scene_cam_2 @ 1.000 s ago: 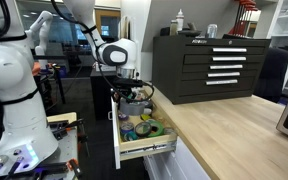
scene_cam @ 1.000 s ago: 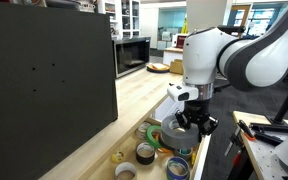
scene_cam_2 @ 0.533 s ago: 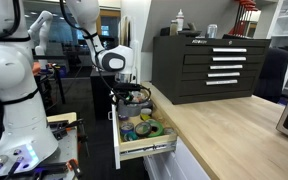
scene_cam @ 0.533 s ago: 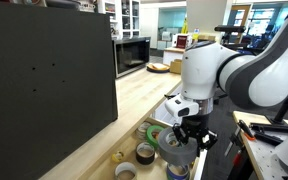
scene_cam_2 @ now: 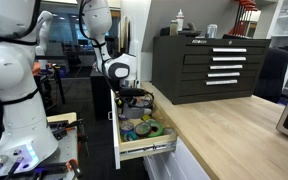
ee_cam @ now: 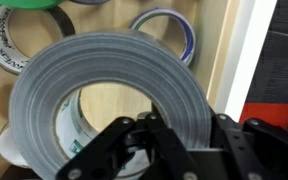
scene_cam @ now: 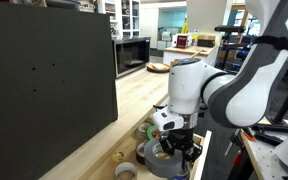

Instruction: Pick up the gray masking tape and put it in the open drawer

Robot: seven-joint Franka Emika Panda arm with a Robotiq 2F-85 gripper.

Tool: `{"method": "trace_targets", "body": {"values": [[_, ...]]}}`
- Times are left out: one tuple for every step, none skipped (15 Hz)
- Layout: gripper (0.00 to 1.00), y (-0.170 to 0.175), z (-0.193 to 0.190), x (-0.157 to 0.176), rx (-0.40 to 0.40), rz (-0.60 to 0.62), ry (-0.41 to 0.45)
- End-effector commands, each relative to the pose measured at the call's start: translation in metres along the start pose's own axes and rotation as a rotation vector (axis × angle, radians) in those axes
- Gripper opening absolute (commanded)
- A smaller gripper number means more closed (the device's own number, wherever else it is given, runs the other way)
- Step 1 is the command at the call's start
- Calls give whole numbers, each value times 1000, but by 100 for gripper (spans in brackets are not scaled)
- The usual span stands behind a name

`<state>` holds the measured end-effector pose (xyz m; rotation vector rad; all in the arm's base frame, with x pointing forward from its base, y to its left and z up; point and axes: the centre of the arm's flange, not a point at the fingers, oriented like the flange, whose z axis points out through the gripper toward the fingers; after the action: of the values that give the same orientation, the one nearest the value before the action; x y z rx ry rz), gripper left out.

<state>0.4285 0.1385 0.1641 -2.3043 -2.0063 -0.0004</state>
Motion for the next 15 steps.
{"method": "trace_targets", "body": {"values": [[12, 33, 11, 8, -44, -16, 36], [12, 39, 17, 8, -48, -18, 37], [12, 45, 22, 7, -50, -21, 37], [12, 50, 27, 5, -48, -26, 35], [12, 54, 33, 3, -48, -30, 34], [12, 58, 39, 0, -44, -32, 33], [12, 61, 44, -2, -40, -35, 29], [12, 65, 49, -4, -39, -39, 25], [12, 67, 50, -5, -43, -46, 25], [16, 70, 48, -7, -46, -51, 22], [62, 72, 46, -8, -52, -55, 21], [63, 74, 44, -10, -57, -59, 21], [69, 77, 39, -13, -59, -61, 22], [76, 80, 36, -16, -62, -60, 23], [81, 82, 30, -20, -66, -55, 24]]}}
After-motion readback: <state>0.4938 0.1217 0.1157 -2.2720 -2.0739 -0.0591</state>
